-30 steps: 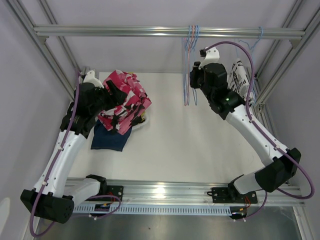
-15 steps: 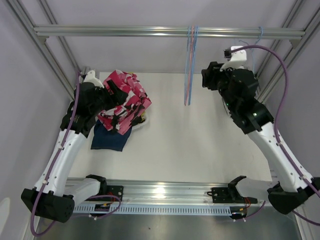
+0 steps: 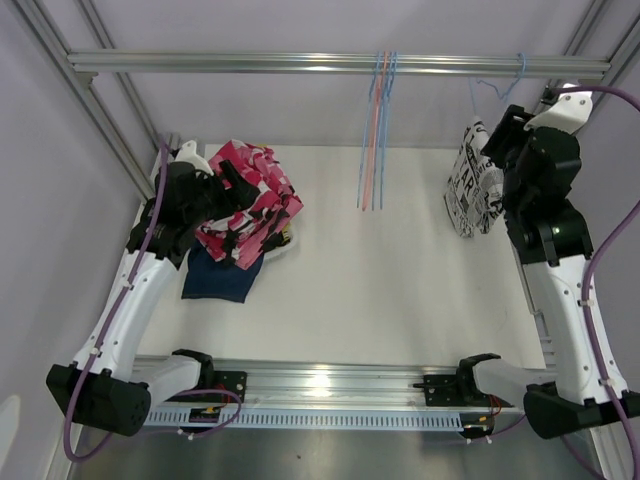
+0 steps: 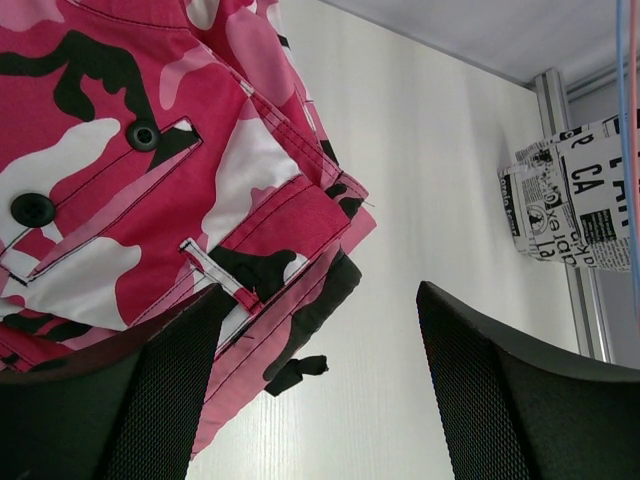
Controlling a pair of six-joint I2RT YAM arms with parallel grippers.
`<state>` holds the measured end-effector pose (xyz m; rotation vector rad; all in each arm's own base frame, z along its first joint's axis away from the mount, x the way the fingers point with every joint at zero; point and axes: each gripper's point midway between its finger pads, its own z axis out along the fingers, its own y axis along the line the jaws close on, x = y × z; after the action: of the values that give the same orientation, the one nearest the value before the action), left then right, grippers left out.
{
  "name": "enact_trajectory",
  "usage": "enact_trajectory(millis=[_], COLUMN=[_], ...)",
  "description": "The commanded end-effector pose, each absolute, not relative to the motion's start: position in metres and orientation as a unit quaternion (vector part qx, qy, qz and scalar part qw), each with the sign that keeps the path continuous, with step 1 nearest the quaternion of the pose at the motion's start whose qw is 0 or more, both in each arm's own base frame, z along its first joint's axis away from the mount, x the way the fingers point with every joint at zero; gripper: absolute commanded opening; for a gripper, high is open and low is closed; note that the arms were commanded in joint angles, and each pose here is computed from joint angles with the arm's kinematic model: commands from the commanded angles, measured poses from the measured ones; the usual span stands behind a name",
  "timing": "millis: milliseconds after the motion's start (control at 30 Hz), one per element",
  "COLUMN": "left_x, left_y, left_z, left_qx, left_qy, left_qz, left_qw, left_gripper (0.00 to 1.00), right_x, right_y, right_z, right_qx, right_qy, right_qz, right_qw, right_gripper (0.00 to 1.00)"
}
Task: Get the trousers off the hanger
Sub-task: Pick up the hanger from the clothesline.
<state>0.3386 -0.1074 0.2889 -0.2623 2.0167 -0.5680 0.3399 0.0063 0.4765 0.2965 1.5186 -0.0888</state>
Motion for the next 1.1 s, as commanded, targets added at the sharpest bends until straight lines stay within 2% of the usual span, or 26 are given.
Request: enact_trajectory(millis=[0,300,533,733,1067], left_x=[0.343,0.342,0.341,0.339,0.340], left_y=[-0.110,-0.115,-0.117,-0.119,-0.119], left_z=[0.291,0.291,0.292,0.293,0.293], left_qx=[-0.109,-0.106,-0.103,-0.101,-0.100], left_qy=[0.826,0.826,0.825,0.824,0.824], left_qz=[-0.250,-0.263,-0.269,-0.273,-0.274], left_qw=[0.494,0.488,0.487,0.487,0.486], left_gripper=[0.82,0.82,0.82,0.82,0.82], right_x=[0.355,0.402,0.421,0.418,0.407], right_y=[-0.016,-0.039,-0.025,0.008,0.039], right_z=[0.454,0.397,0.369,0.378,0.388], right_qx=[0.176,0.193,0.159,0.088,0.048], right_qy=[0.708,0.748,0.772,0.751,0.698], right_qz=[-0.043,-0.009,0.035,0.151,0.301], right_qw=[0.682,0.635,0.614,0.637,0.648], right_gripper=[0.60,0.61,0.60,0.60,0.57])
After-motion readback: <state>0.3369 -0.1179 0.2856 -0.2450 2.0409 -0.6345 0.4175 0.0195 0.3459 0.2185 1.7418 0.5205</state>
